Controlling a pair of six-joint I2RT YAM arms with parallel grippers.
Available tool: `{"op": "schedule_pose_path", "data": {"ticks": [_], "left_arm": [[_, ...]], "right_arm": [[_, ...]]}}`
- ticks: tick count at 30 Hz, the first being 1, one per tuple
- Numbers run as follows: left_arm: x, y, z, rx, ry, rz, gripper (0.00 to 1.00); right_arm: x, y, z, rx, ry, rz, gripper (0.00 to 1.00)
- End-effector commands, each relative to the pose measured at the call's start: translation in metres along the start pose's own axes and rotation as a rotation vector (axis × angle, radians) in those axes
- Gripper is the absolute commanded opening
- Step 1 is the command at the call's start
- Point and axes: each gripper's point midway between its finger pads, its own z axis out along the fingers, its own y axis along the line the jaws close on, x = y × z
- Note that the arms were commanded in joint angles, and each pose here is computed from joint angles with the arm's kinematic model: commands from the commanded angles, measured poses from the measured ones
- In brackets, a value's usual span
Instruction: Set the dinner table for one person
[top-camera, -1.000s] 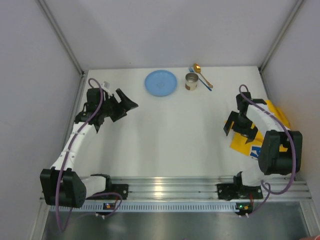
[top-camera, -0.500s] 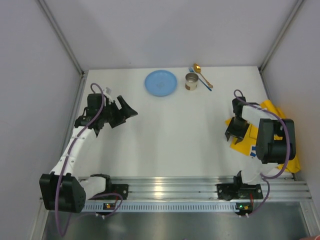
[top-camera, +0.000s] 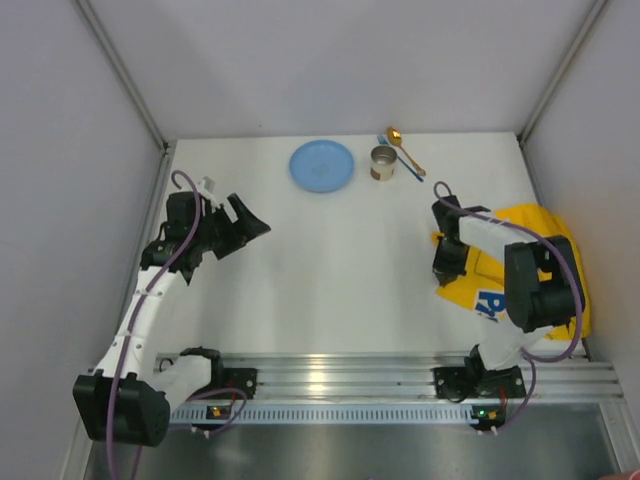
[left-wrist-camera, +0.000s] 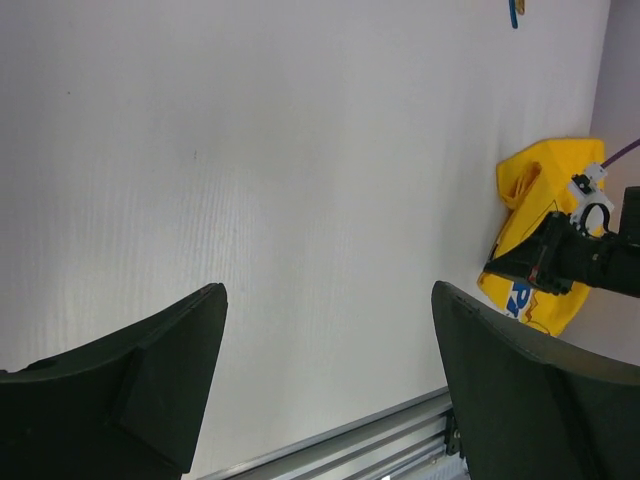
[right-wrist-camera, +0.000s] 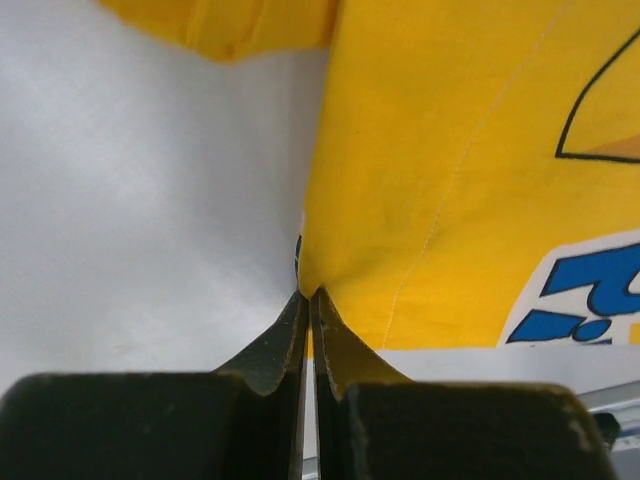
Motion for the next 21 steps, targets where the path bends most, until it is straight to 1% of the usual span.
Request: {"op": "schedule_pose_path", "data": {"ticks": [1, 2, 3, 4, 5, 6, 7, 8, 9, 10, 11, 14, 15, 16, 18, 19, 21], "left_arm": [[-0.004, 0.003, -0.01, -0.034, -0.045, -0.006, 0.88], [-0.007, 0.003, -0.014, -0.046, -0.063, 0.0, 0.88], [-0.009, 0.005, -0.016, -0.065, -0.071, -0.002, 0.88], [-0.015, 0.006, -0.02, -0.087, -0.098, 0.003, 0.88], [-0.015, 0.007, -0.024, -0.099, -0.1, 0.003, 0.88], [-0.017, 0.006, -0.026, -0.104, -0.106, 0.005, 0.88], [-0.021, 0.005, -0.03, -0.11, -0.124, 0.013, 0.88], [-0.021, 0.005, -0.031, -0.114, -0.123, 0.013, 0.88], [-0.021, 0.005, -0.033, -0.122, -0.121, 0.013, 0.88], [-0.022, 0.003, -0.036, -0.118, -0.126, 0.016, 0.88], [-0.022, 0.003, -0.037, -0.118, -0.126, 0.015, 0.88], [-0.018, 0.003, -0.039, -0.116, -0.12, 0.0, 0.88], [-0.018, 0.003, -0.038, -0.114, -0.121, -0.006, 0.89], [-0.015, 0.005, -0.036, -0.111, -0.114, -0.016, 0.89], [-0.014, 0.003, -0.031, -0.091, -0.109, -0.025, 0.89], [-0.01, 0.006, -0.026, -0.09, -0.096, -0.029, 0.89], [-0.003, 0.008, -0.015, -0.087, -0.06, -0.027, 0.89]], "right_arm": [[0.033, 0.086, -0.033, -0.204, 0.006, -0.127, 0.0], [0.04, 0.103, -0.043, -0.231, 0.004, -0.16, 0.0], [0.042, 0.131, -0.065, -0.309, -0.003, -0.195, 0.0], [0.067, 0.155, -0.076, -0.331, 0.022, -0.267, 0.0], [0.077, 0.172, -0.087, -0.362, 0.026, -0.303, 0.0], [0.081, 0.2, -0.115, -0.442, 0.013, -0.336, 0.0], [0.104, 0.221, -0.123, -0.474, 0.029, -0.418, 0.0], [0.116, 0.237, -0.135, -0.519, 0.042, -0.468, 0.0], [0.125, 0.254, -0.16, -0.589, 0.053, -0.535, 0.07], [0.142, 0.261, -0.166, -0.595, 0.066, -0.596, 0.33], [0.148, 0.264, -0.166, -0.582, 0.074, -0.629, 0.99], [0.148, 0.256, -0.181, -0.562, 0.01, -0.685, 1.0], [0.144, 0.249, -0.178, -0.54, -0.012, -0.681, 1.0], [0.139, 0.24, -0.187, -0.548, -0.041, -0.675, 1.0], [0.13, 0.224, -0.188, -0.523, -0.076, -0.663, 1.0], [0.125, 0.215, -0.198, -0.535, -0.11, -0.649, 1.0], [0.115, 0.196, -0.192, -0.496, -0.133, -0.622, 1.0]]}}
